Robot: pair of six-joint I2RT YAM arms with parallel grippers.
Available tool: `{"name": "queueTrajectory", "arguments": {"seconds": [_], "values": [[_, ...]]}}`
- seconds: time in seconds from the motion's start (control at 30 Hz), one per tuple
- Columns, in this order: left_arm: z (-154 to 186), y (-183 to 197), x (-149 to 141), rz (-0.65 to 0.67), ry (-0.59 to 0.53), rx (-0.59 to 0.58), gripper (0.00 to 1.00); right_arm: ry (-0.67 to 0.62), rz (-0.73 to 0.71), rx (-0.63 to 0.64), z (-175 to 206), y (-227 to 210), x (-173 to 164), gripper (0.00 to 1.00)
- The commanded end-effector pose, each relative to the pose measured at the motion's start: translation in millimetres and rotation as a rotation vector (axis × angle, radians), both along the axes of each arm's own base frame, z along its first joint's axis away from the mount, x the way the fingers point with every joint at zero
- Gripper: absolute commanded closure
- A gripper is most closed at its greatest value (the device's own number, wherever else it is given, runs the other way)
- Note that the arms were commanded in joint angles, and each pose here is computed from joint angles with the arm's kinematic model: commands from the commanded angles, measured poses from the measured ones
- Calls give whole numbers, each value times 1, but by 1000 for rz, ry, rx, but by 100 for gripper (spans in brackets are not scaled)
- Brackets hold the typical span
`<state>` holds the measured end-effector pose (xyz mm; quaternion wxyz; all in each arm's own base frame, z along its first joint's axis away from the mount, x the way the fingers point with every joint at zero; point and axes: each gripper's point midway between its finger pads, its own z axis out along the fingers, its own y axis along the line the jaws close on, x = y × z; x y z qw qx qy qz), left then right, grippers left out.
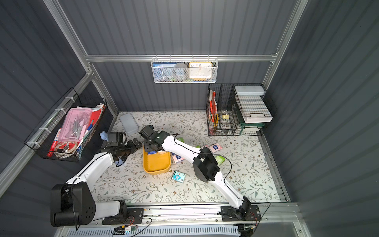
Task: Put the pocket tissues into the storage box
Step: Place the pocket tissues in the storage box.
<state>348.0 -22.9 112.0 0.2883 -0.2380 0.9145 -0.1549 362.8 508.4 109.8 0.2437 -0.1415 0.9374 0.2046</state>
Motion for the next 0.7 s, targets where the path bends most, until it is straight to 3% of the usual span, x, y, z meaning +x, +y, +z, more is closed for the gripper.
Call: {"name": "queueTrajectory", "arguments": {"seconds": [0.0, 0.3, 0.47, 0.67], "values": [[10, 5, -3, 19, 0, 22, 1, 0, -13, -73, -13, -9, 2, 55], [17, 18, -5, 44, 10, 94, 1, 4, -18, -68, -24, -4, 7, 52], [20, 18, -6, 38, 8, 102, 1, -1, -26, -65, -24, -3, 11, 38], [20, 17, -7, 29, 7, 96, 1, -31, -41, -46, -7, -5, 17, 30]]}}
